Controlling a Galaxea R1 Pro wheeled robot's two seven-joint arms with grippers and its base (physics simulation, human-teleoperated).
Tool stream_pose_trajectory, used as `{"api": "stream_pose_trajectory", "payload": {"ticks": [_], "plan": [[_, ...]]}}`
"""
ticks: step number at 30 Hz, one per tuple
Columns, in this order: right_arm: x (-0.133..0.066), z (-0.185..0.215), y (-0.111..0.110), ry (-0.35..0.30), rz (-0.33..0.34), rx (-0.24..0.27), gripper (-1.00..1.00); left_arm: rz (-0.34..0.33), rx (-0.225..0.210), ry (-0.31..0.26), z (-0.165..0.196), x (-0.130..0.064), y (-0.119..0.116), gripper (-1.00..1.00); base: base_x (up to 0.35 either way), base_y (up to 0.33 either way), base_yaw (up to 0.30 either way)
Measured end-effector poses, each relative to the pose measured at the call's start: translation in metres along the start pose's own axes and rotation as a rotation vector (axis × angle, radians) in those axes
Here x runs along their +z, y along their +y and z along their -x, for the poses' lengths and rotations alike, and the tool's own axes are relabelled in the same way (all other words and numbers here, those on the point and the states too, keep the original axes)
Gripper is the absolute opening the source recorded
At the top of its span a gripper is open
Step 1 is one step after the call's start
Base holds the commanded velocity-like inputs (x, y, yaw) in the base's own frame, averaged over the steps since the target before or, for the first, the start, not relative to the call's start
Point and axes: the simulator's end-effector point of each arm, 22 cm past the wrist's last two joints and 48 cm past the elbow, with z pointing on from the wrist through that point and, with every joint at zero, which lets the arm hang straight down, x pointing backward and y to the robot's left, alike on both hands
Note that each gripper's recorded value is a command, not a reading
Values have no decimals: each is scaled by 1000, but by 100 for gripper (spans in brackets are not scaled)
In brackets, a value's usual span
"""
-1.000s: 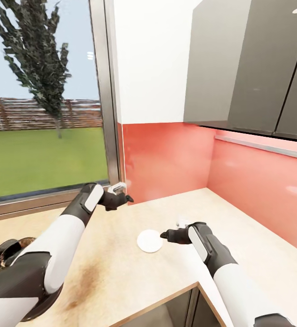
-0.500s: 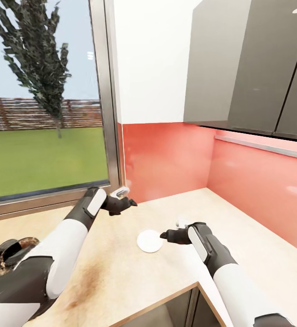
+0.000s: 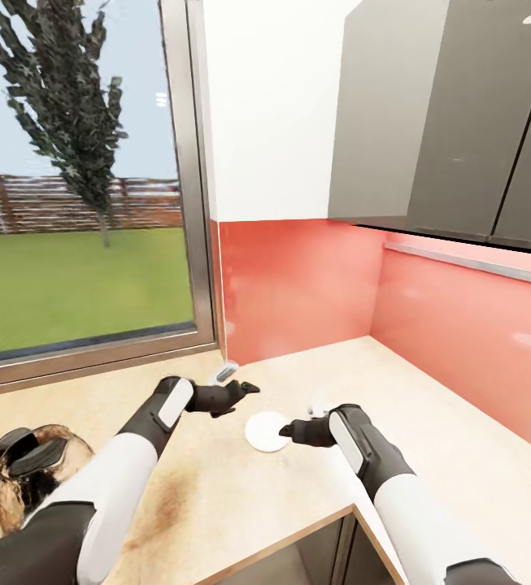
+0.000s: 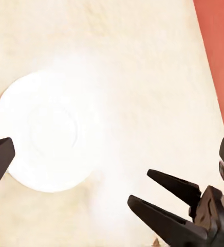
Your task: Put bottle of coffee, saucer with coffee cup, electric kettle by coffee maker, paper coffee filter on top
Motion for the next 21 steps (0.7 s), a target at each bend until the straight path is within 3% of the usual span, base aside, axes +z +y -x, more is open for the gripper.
{"api": "stream_pose_trajectory", "payload": {"ticks": [1,3,21], "plan": [[0,-2,16,6,77,2,100,-13,2,-43,1,3,4,100,0,0,0],[2,-8,23,21,118,5,100,-15,4,-63,3,3,6,100,0,0,0],[8,-11,22,-4,136,5,100,-18,18,-96,10,1,6,100,22,0,0]]}}
